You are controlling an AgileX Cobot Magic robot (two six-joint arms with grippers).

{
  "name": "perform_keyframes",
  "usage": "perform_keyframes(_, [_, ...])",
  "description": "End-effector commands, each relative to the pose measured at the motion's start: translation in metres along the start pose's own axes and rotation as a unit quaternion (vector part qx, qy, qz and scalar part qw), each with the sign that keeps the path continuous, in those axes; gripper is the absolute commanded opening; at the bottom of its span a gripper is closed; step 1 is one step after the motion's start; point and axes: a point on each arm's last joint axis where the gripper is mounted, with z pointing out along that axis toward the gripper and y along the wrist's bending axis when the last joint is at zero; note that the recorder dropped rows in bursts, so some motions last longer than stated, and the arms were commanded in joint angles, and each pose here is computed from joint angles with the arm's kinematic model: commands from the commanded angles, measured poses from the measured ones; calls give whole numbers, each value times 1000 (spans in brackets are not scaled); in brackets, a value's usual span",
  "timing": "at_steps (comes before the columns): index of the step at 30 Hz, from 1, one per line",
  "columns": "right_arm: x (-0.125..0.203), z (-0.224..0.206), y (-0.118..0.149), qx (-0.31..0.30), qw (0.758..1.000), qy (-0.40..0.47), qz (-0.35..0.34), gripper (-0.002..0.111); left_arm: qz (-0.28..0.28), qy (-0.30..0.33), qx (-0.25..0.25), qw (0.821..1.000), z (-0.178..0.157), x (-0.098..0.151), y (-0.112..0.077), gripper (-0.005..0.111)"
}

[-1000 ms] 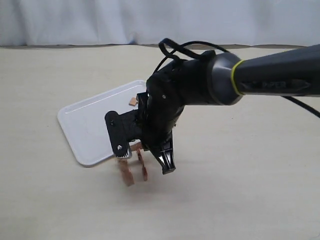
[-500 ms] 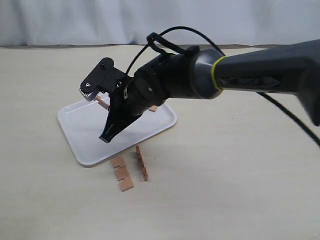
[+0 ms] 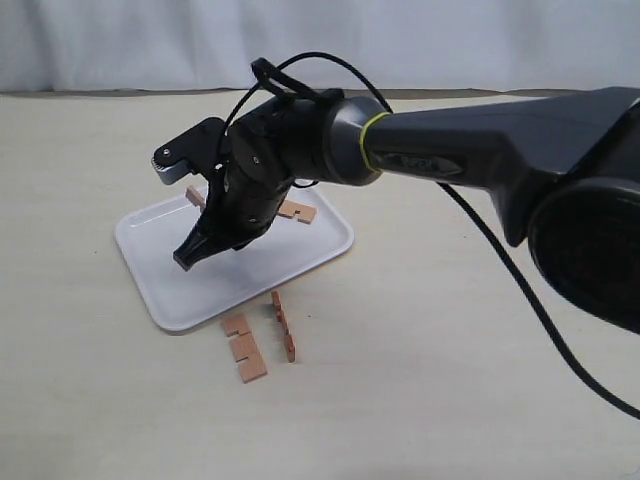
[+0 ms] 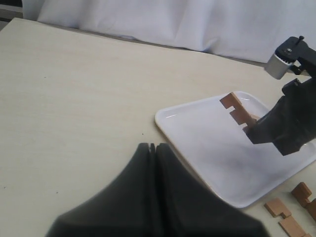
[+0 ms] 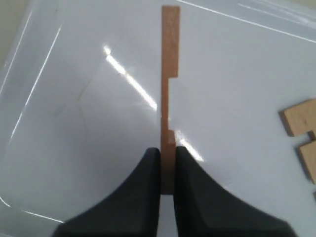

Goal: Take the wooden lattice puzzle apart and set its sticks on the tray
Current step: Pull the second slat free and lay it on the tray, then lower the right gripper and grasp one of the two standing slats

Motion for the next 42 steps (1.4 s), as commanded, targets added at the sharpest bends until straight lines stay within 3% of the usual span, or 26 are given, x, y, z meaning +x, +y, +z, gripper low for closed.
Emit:
perform_keyframes(1, [5, -1, -17, 22, 998, 29, 46, 27, -1, 1, 4, 1000, 1, 1, 0, 0])
perform_keyframes(5, [2, -13, -18, 15, 998, 27, 53, 45, -1, 1, 4, 1000, 1, 1, 0, 0])
perform_keyframes(7, [0, -25, -13, 10, 999, 30, 37, 47, -1, 1, 4, 1000, 1, 1, 0, 0])
perform_keyframes(13, [2, -71, -15, 11, 997, 78, 14, 47, -1, 3, 4, 1000, 1, 1, 0, 0])
perform_keyframes(17, [13, -82, -15, 8, 993, 117, 6, 37, -1, 1, 4, 1000, 1, 1, 0, 0])
perform_keyframes(29, [62, -52, 2, -25, 989, 130, 59, 36, -1, 1, 4, 1000, 1, 1, 0, 0])
perform_keyframes(37, [63, -45, 22, -27, 993, 105, 49, 36, -1, 1, 4, 1000, 1, 1, 0, 0])
perform_keyframes(42, [62, -45, 18, 11, 993, 99, 62, 36, -1, 1, 4, 1000, 1, 1, 0, 0])
